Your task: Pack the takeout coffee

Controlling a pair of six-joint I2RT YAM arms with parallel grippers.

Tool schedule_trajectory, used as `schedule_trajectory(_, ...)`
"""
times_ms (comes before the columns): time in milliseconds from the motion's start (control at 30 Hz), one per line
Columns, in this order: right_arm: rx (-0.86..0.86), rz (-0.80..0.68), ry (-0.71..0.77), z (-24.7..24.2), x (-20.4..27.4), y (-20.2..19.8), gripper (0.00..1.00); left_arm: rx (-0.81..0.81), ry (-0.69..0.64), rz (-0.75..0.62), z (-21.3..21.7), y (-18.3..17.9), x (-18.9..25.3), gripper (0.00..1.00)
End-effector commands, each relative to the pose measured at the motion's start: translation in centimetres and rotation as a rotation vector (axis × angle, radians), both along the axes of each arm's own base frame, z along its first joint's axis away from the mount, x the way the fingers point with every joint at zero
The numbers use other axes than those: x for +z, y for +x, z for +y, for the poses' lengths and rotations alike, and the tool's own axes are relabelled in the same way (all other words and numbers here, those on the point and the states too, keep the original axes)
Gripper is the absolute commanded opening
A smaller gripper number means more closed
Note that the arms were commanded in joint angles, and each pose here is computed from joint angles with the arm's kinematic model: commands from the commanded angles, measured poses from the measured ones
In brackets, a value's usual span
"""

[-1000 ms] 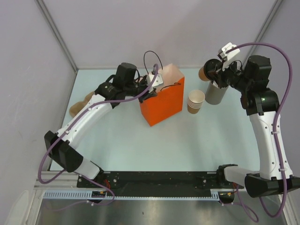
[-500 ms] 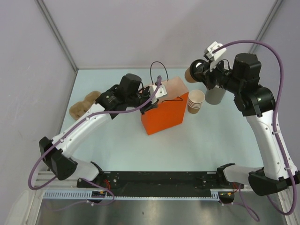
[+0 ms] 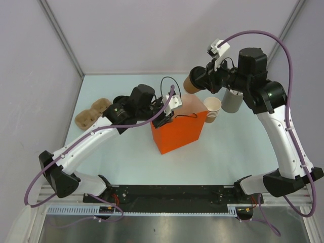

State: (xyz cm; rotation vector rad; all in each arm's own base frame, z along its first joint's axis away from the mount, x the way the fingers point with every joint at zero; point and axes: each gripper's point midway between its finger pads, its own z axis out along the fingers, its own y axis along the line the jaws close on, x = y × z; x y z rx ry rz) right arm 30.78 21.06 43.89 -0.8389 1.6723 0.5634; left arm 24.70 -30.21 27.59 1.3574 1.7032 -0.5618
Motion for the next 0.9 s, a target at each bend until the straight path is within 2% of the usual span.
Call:
schedule_trajectory(0, 0.072, 0.034, 0.056, 1.5, 0.9, -1.5, 0.00, 0.037, -0.029, -0.015, 0.2, -0.1, 0.9, 0.35)
schedule_trajectory(300, 0.132, 0.081, 0.064, 2.6, -0.2, -3.4, 0.00, 0.045, -0.055, -0.070, 0.4, 0.4, 4.5, 0.72)
schedule_trajectory(400, 0.147, 0.101, 0.066, 2.7, -0.7, -3.9, 0.00, 0.046, -0.072, -0.106, 0.5, 0.5, 6.3, 0.79)
schedule_trajectory(600, 0.166, 0.130, 0.052, 2.8, -2.1, -4.6, 0.00, 0.059, -0.095, -0.166, 1.0, 0.8, 9.2, 0.87)
schedule_trajectory(867, 0.168, 0.143, -0.012, 3.5, -4.2, -4.4, 0.00, 0.209, -0.078, -0.287, 3.2, 4.9, 10.7, 0.93)
